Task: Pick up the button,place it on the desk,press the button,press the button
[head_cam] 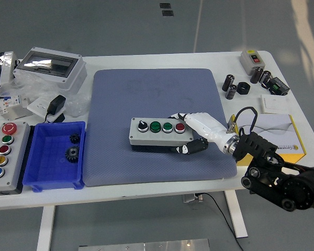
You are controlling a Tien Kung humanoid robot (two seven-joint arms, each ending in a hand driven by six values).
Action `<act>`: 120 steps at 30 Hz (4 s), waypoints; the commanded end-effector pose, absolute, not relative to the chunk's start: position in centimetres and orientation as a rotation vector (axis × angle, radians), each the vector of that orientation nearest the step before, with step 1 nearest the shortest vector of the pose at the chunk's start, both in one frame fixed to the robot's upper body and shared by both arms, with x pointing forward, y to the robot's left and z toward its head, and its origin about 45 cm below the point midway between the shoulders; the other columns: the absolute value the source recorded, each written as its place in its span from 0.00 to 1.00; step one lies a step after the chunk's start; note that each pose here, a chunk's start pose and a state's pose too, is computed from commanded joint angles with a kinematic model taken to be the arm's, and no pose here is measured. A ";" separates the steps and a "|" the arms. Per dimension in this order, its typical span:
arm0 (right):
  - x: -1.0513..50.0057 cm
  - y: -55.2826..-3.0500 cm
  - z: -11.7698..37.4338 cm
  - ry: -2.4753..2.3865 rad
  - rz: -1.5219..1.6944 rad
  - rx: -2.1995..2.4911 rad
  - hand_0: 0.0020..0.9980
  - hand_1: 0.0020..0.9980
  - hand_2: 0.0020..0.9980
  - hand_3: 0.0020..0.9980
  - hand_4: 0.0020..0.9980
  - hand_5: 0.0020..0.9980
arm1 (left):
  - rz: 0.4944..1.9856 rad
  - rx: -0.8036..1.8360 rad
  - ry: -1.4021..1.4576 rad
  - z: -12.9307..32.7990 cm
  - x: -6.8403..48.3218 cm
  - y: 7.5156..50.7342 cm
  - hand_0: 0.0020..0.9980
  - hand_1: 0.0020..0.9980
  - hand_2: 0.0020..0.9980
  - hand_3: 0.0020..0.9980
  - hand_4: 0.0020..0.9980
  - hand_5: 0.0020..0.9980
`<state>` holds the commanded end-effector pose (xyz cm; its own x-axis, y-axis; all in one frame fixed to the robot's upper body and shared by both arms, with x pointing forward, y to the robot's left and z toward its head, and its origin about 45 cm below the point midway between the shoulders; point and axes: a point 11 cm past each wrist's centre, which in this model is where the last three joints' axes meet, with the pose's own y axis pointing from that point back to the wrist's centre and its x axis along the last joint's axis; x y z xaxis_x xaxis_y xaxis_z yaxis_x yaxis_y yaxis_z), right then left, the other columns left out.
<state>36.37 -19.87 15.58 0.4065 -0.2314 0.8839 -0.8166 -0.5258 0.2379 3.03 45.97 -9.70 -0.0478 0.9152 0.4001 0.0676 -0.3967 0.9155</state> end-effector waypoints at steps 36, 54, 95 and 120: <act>36.6 -21.5 16.2 -0.948 0.957 2.058 0.94 0.88 0.87 1.00 0.34 0.01 | 1.520 1.521 1.068 -9.7 3.2 46.0 0.62 0.53 0.53 0.59 0.61 0.23; 36.8 -24.3 21.1 -1.093 0.740 2.181 0.92 0.87 0.87 1.00 0.38 0.01 | 1.498 1.527 1.073 -9.8 2.9 45.7 0.62 0.52 0.53 0.59 0.60 0.22; 38.1 -18.2 23.5 -0.648 0.513 2.054 0.00 0.08 0.19 0.77 0.19 0.04 | 1.508 1.538 1.085 -9.7 2.7 46.1 0.62 0.52 0.53 0.58 0.59 0.22; 38.4 -19.3 25.2 -0.744 0.459 2.175 0.00 0.07 0.18 0.75 0.21 0.04 | 1.507 1.533 1.083 -9.7 2.6 46.0 0.62 0.52 0.53 0.58 0.59 0.22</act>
